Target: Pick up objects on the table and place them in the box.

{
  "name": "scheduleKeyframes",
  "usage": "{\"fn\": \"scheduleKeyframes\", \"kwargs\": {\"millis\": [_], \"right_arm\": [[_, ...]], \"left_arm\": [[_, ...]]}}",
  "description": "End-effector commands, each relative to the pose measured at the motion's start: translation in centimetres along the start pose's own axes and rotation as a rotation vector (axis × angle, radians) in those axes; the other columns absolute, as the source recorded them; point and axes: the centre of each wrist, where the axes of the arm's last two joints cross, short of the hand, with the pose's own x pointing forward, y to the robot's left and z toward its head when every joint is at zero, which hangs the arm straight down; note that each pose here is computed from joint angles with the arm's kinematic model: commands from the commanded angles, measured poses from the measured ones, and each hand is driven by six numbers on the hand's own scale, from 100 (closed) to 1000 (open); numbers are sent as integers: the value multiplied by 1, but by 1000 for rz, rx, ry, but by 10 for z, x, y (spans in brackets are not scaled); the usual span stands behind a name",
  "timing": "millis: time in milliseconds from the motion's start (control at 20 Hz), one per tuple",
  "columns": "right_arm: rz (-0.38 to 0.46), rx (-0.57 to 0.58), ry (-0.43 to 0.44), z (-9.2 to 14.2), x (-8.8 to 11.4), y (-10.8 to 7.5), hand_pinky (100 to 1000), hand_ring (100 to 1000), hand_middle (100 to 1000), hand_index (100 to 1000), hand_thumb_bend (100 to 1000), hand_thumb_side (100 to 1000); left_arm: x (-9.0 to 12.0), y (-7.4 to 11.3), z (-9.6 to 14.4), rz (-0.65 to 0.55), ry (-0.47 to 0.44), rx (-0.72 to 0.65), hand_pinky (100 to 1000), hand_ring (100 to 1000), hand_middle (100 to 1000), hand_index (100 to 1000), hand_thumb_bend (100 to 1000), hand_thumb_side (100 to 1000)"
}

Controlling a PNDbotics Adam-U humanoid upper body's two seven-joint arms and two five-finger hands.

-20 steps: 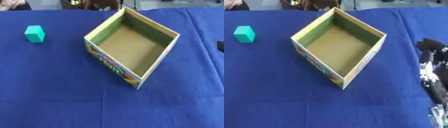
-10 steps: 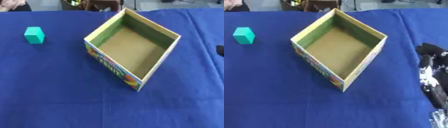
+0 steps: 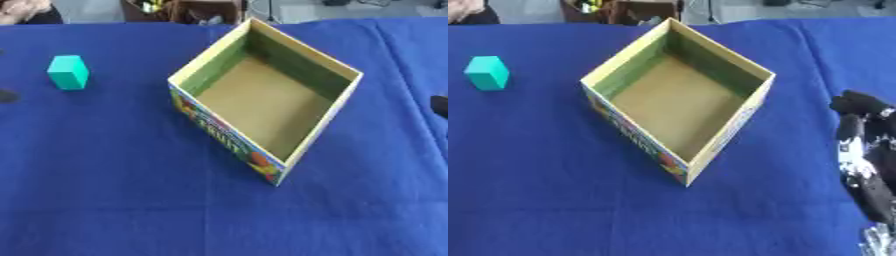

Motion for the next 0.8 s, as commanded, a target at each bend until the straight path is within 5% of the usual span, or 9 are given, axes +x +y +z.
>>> {"fn": "scheduleKeyframes", "kwargs": {"millis": [50, 800], "right_arm": [[2, 6, -26, -4, 5, 0, 828, 797, 631, 793, 100, 597], [-2, 9, -18, -4, 5, 1, 830, 797, 629, 791, 100, 597]], "left_arm": [[1, 15, 0, -38, -16, 9, 788, 857, 963, 1000, 704, 947], [25, 32, -17, -32, -81, 30, 806, 869, 975, 1000, 655, 947]]}}
